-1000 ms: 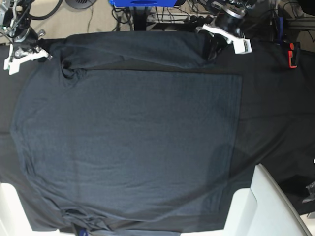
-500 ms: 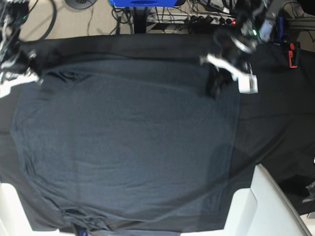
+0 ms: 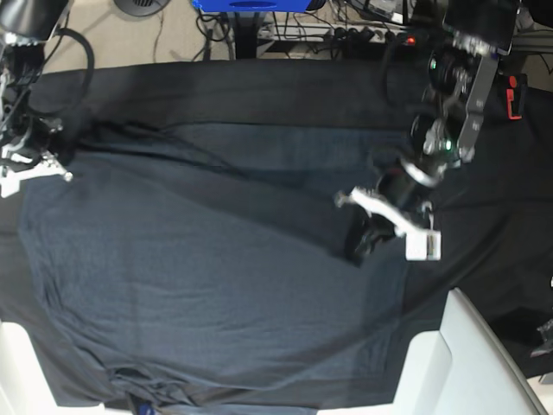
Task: Fold the T-shirt properly
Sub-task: 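Drag the grasped fabric diagonally across the shirt body with the left gripper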
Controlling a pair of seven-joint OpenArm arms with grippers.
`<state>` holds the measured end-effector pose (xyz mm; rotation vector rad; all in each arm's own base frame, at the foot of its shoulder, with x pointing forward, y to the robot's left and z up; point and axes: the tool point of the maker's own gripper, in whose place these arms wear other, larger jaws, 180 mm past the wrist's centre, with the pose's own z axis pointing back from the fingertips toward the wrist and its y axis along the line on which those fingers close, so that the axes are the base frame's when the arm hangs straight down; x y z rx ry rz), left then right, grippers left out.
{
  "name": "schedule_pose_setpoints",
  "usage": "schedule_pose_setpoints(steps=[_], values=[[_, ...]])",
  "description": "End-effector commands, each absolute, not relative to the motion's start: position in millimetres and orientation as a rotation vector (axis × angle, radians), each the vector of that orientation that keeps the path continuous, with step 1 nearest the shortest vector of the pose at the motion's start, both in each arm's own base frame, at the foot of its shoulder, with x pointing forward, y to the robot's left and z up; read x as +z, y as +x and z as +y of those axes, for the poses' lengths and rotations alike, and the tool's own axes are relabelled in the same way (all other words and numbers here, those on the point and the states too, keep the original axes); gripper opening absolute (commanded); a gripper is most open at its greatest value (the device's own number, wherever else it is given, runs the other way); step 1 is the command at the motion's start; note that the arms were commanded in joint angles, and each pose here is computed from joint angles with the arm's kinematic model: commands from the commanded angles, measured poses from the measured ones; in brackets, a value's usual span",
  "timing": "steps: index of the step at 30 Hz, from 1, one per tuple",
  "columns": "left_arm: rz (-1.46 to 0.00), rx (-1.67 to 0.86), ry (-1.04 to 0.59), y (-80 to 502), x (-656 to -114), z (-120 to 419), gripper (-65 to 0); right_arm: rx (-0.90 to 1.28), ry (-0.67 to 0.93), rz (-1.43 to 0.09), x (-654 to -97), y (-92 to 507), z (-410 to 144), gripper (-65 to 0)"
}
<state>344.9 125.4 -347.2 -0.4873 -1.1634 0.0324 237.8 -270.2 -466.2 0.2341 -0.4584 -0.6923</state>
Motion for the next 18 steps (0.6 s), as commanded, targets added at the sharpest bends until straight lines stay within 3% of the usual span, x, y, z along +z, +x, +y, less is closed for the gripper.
schedule_pose_setpoints(steps=[1,10,18], values=[[-1.218,0.031,-0.500,355.9,-331.5,126.1,-65.0,-0.684,0.235,-0.515,-452.4,254.5,-280.4,-64.4],[-1.246,0.056,-0.490,392.8,-328.6,122.7,-65.0,-0.698,0.223,-0.533,-447.6,277.4,-301.2,-64.4],[-1.275,-0.082,-0.368,399.6,-334.0,96.4,-65.0,-0.731,0.214,-0.521,-459.5,282.4,-311.0,-64.4]])
